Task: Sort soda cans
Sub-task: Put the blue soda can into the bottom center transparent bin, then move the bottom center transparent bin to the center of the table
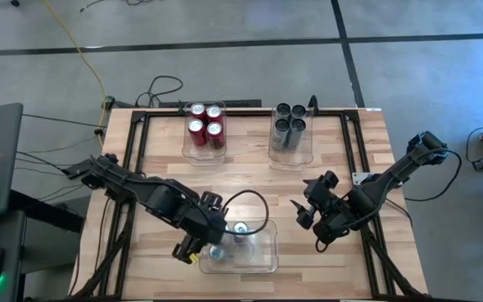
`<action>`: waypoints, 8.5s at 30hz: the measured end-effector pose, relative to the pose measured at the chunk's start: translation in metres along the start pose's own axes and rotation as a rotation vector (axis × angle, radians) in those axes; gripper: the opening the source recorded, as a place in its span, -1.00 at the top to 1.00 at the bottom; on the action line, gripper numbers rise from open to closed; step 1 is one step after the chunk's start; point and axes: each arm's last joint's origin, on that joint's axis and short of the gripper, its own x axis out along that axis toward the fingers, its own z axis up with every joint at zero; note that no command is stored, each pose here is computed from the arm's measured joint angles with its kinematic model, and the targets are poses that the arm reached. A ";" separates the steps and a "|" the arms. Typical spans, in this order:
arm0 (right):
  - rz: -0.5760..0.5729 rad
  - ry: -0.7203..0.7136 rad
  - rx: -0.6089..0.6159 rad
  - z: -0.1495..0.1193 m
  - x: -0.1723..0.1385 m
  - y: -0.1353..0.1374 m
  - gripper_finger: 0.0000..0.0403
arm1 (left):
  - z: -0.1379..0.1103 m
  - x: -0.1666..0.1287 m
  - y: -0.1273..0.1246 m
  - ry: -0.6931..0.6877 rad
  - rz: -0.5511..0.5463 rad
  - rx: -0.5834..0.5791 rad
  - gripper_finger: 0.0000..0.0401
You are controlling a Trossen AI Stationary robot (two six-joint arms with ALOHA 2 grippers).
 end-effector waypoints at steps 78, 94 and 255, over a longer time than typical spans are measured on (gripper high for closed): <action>-0.007 0.054 -0.016 -0.007 0.012 0.004 -0.88 | 0.033 0.158 -0.003 0.226 -0.049 0.251 -0.19; -0.005 0.052 -0.013 -0.006 0.012 0.005 -0.88 | 0.036 0.158 -0.007 0.188 -0.137 0.196 -0.57; 0.418 -0.068 -0.349 -0.027 0.040 0.114 1.00 | -0.219 0.093 -0.043 -0.586 0.358 -0.769 1.00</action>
